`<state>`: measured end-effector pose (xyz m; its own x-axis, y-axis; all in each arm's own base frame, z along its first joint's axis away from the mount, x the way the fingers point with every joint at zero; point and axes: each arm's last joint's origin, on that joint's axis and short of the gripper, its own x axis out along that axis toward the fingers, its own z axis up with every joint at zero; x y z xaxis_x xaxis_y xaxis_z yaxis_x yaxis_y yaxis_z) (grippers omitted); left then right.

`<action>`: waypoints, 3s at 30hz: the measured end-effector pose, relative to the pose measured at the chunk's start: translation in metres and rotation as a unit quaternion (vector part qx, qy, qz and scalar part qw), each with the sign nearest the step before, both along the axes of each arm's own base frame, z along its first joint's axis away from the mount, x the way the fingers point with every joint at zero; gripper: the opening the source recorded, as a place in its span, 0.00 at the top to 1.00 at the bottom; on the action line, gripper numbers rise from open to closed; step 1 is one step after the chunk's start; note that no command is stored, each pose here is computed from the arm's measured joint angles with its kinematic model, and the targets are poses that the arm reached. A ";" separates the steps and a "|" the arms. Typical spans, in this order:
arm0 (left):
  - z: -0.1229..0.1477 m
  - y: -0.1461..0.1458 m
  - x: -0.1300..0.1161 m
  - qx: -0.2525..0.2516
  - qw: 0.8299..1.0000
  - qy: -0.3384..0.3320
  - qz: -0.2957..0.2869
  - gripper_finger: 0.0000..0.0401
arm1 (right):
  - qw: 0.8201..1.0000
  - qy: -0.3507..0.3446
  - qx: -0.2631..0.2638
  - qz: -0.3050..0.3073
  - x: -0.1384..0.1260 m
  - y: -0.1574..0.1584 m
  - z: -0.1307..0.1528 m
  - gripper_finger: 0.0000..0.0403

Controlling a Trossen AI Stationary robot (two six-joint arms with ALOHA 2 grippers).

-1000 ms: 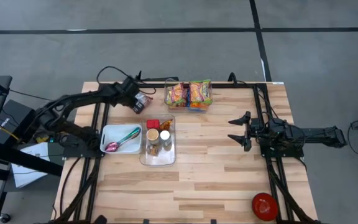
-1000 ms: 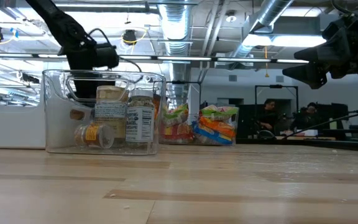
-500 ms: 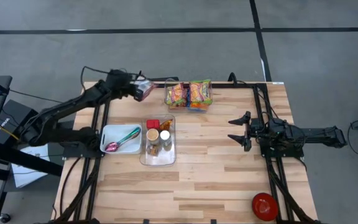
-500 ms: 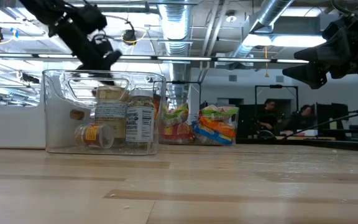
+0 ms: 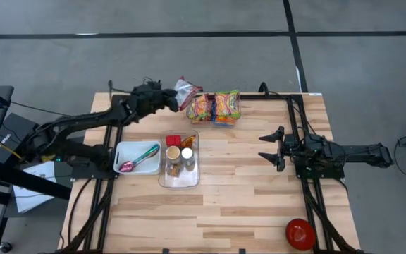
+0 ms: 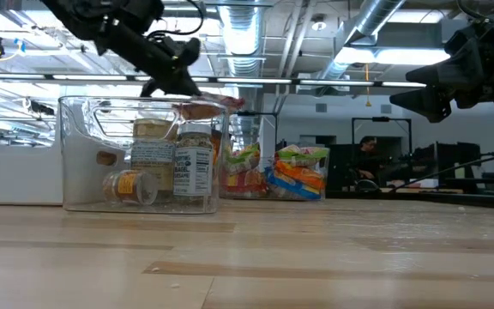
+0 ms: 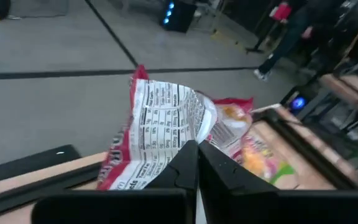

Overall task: Pick & Place Food Item
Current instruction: Put the red noodle pack into the top transparent bin

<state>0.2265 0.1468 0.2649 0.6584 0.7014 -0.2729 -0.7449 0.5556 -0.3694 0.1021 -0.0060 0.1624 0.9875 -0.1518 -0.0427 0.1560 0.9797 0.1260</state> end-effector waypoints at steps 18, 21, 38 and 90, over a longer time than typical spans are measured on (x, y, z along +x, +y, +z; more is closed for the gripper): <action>-0.045 -0.016 0.067 -0.034 0.984 -0.158 0.079 1.00 | 1.000 0.000 0.000 0.000 0.000 0.000 0.000 0.18; -0.047 -0.021 0.073 -0.034 0.979 -0.186 0.072 1.00 | 1.000 0.000 0.000 0.000 0.000 0.000 0.000 0.18; -0.065 -0.025 0.085 -0.046 0.973 -0.208 0.085 1.00 | 1.000 0.000 0.000 0.000 0.000 0.000 0.000 0.18; -0.025 -0.048 0.036 0.157 0.929 0.241 -0.233 0.94 | 1.000 0.000 0.000 0.000 0.000 0.000 0.000 0.18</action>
